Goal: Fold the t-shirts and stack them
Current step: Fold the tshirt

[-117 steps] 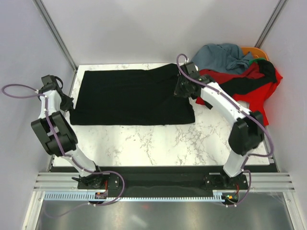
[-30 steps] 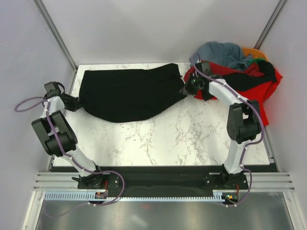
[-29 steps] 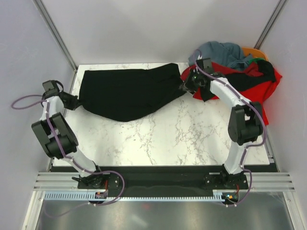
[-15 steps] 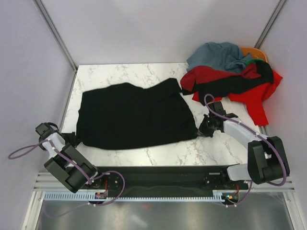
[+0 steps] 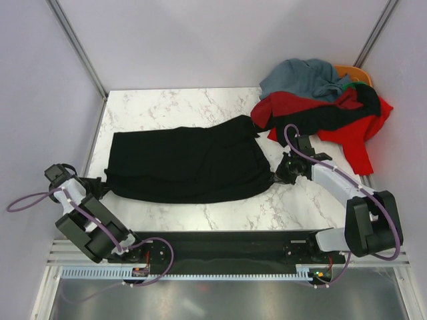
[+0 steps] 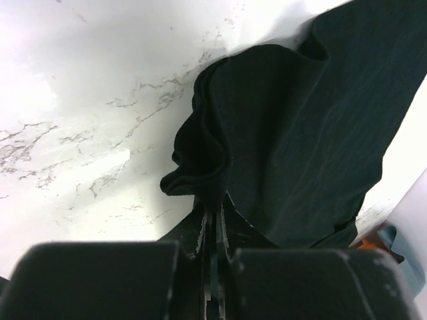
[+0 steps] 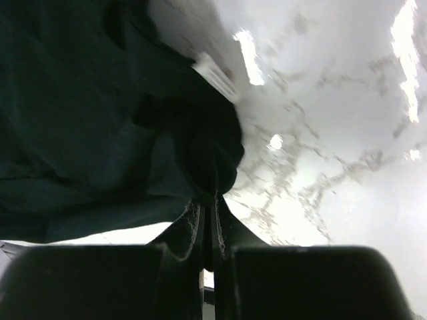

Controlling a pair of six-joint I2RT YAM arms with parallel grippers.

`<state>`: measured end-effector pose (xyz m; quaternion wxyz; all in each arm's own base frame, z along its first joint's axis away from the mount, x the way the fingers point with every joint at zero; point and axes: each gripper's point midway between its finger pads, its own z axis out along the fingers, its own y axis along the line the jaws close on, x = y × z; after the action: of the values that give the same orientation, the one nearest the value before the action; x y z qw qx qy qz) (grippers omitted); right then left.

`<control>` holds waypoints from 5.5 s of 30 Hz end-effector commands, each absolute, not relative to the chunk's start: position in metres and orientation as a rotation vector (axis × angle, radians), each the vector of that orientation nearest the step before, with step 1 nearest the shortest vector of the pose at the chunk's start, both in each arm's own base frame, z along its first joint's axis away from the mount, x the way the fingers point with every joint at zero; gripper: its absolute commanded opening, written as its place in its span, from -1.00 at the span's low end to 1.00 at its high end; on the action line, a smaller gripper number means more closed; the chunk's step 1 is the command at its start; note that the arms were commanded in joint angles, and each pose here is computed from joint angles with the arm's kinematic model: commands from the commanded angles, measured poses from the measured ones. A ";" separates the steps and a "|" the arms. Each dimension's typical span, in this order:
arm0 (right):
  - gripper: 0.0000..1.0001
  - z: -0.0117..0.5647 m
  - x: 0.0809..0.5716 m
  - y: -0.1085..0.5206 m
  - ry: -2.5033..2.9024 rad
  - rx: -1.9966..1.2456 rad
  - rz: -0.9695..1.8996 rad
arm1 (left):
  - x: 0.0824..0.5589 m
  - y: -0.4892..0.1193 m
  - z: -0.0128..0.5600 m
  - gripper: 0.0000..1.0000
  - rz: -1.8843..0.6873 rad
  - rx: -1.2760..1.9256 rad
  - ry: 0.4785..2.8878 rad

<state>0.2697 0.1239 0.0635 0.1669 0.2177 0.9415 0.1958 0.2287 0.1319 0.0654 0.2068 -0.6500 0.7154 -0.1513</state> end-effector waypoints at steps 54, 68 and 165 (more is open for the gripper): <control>-1.00 0.131 0.410 0.180 2.516 0.428 0.615 | 0.327 0.132 0.132 -0.95 -0.404 -1.476 2.084; -1.00 0.452 0.457 0.182 1.686 0.088 0.702 | 0.361 0.176 0.329 -0.96 -0.409 -1.230 1.762; -1.00 0.074 0.604 0.268 2.260 0.081 0.515 | 0.523 0.146 0.094 0.63 0.028 -0.921 2.362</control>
<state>0.6086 0.2543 0.0298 0.3795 0.0573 0.9082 0.1670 0.5141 0.1367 0.1123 0.3203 -0.3560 0.8779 0.0009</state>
